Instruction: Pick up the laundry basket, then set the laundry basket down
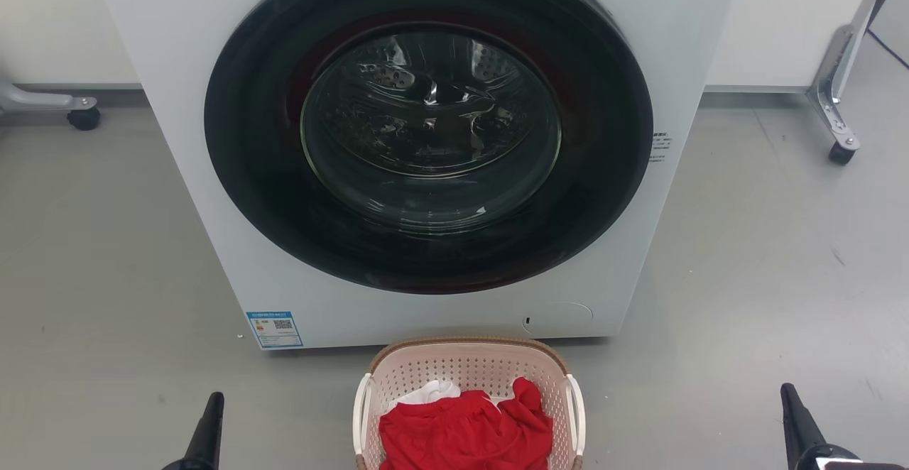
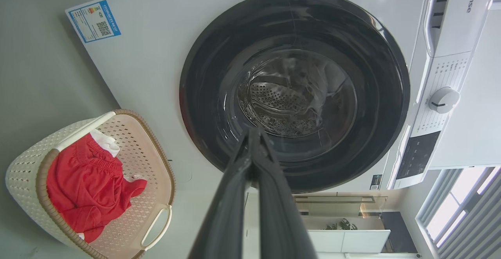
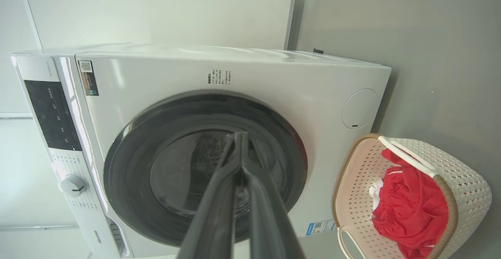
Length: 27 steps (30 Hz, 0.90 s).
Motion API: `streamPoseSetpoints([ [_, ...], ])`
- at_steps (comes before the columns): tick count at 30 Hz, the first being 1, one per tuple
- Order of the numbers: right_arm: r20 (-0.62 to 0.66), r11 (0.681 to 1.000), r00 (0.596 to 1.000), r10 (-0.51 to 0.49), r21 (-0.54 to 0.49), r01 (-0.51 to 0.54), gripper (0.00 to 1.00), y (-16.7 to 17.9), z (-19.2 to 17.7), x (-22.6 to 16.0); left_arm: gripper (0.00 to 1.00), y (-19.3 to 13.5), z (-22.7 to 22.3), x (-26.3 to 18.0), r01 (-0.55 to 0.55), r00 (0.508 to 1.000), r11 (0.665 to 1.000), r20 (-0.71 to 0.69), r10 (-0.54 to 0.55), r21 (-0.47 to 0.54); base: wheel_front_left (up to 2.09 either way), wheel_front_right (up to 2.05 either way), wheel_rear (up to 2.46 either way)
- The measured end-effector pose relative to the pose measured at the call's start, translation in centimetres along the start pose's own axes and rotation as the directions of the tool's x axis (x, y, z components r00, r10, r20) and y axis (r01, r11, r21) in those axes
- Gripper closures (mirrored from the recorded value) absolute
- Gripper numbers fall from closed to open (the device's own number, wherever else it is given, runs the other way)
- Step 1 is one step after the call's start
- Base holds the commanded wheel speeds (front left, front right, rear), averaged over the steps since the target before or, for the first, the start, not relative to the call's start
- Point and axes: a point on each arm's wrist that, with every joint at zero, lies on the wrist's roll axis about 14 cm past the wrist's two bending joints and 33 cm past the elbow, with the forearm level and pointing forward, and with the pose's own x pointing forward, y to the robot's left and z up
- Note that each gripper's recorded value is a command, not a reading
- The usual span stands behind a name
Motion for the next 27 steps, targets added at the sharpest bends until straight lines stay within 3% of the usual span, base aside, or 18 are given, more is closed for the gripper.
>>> streamPoseSetpoints([
  [8,0.014,0.996,0.999,0.035,0.087,-0.036,1.00,0.73,0.73,0.30,1.00,-1.03,0.49,0.36,0.045,0.999,0.994,0.010,-0.044,-0.098,0.00,0.00,0.00],
  [27,0.014,0.995,0.999,0.042,0.087,-0.043,1.00,0.97,0.73,0.43,1.00,-1.05,0.50,0.36,0.046,0.999,0.994,0.010,-0.045,-0.100,0.00,0.00,0.00],
])
